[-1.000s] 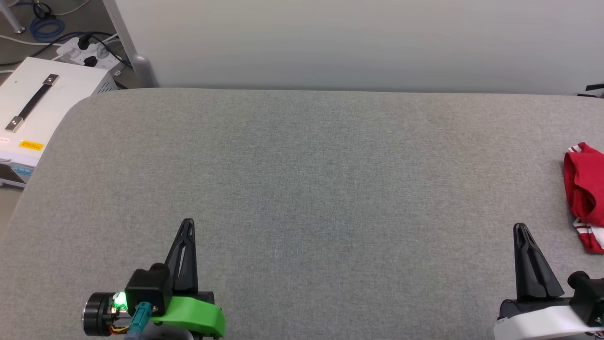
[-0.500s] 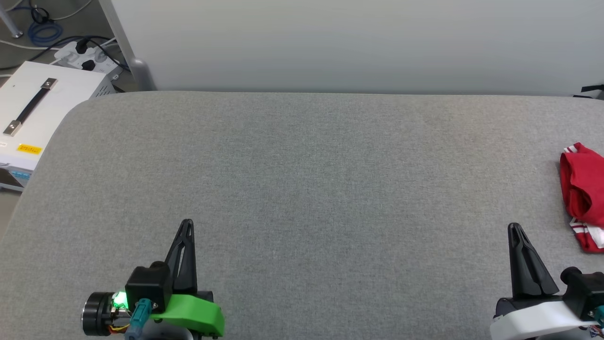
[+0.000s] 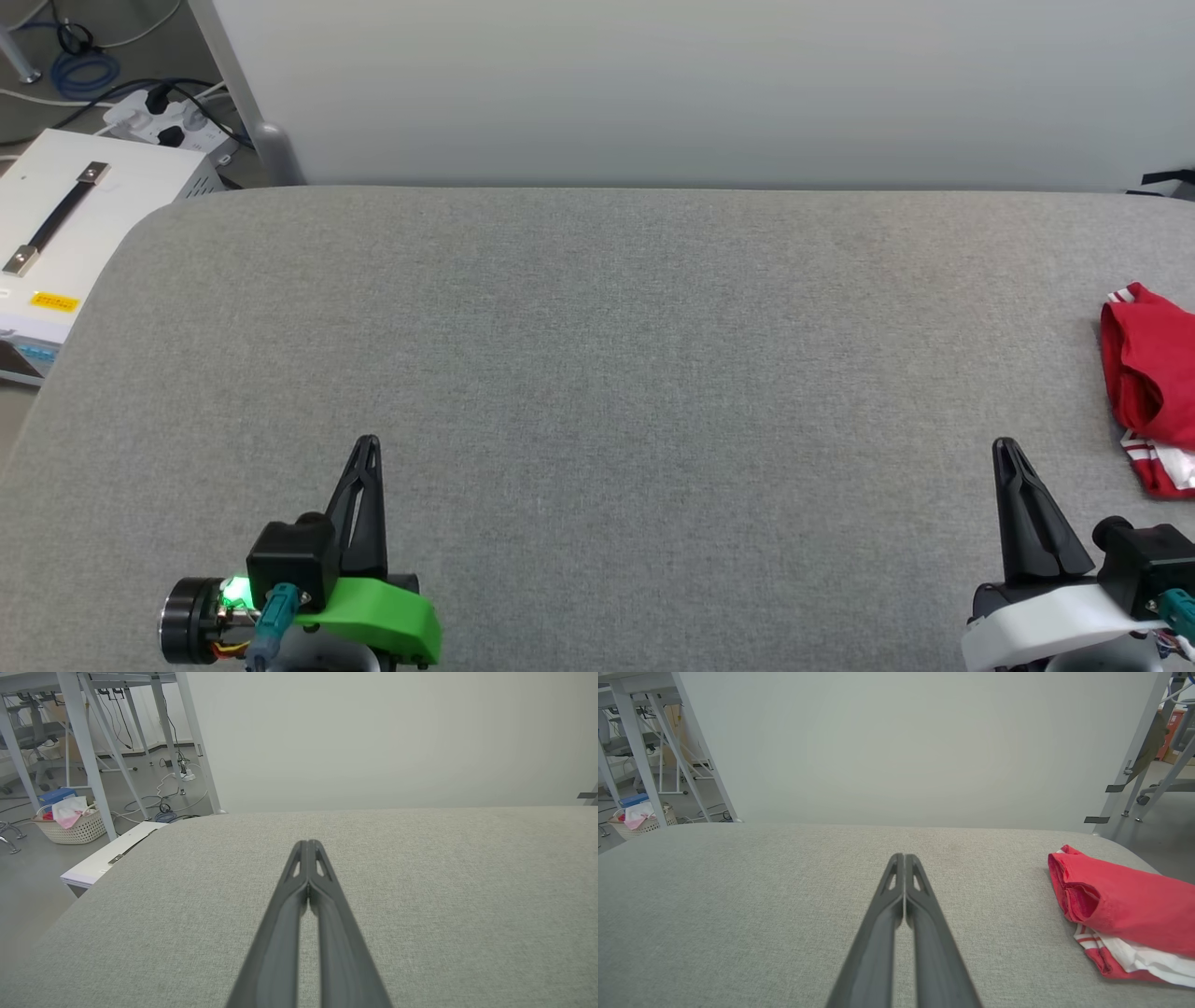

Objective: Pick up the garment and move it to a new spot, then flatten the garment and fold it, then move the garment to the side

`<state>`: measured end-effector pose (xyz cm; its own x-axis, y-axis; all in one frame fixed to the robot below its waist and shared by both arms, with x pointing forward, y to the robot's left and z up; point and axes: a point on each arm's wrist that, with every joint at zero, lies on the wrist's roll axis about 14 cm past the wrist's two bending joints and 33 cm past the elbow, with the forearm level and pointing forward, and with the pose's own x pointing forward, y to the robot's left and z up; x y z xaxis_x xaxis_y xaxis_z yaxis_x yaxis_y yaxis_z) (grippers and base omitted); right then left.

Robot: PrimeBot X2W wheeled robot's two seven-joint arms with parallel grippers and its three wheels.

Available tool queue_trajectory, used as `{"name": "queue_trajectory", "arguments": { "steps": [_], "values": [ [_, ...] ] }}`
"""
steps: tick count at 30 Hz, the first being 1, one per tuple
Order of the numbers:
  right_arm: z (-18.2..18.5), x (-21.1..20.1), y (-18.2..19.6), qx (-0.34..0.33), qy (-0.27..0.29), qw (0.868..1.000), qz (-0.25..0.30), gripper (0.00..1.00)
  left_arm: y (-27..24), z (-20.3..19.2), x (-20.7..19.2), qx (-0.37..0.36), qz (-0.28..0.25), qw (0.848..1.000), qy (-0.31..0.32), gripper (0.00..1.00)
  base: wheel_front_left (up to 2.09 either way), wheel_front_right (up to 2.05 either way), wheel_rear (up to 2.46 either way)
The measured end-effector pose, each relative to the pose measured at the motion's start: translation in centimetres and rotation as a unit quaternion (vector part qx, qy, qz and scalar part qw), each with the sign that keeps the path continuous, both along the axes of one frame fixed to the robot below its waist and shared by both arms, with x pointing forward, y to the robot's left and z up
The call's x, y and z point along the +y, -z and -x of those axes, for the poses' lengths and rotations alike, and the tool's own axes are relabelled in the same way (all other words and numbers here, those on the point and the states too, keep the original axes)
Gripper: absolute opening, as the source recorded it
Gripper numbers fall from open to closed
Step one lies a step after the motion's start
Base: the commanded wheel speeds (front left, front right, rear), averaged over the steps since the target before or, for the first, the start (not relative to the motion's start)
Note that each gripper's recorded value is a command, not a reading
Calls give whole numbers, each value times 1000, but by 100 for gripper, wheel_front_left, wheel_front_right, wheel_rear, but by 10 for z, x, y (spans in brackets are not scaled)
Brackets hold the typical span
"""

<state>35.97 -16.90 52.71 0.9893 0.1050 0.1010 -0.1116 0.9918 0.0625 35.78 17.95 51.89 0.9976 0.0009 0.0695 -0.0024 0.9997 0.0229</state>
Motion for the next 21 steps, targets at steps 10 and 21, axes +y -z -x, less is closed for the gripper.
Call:
{"name": "queue_trajectory", "arguments": {
  "steps": [10,21],
  "values": [
    [-1,2,0,5,-2,1000,7,0,1,-1,0,7,-1,1000,-1,0,0,0,0],
    [-2,3,2,15,-4,1000,14,0,-1,-3,0,11,-3,1000,0,0,0,0,0]
  ]
}}
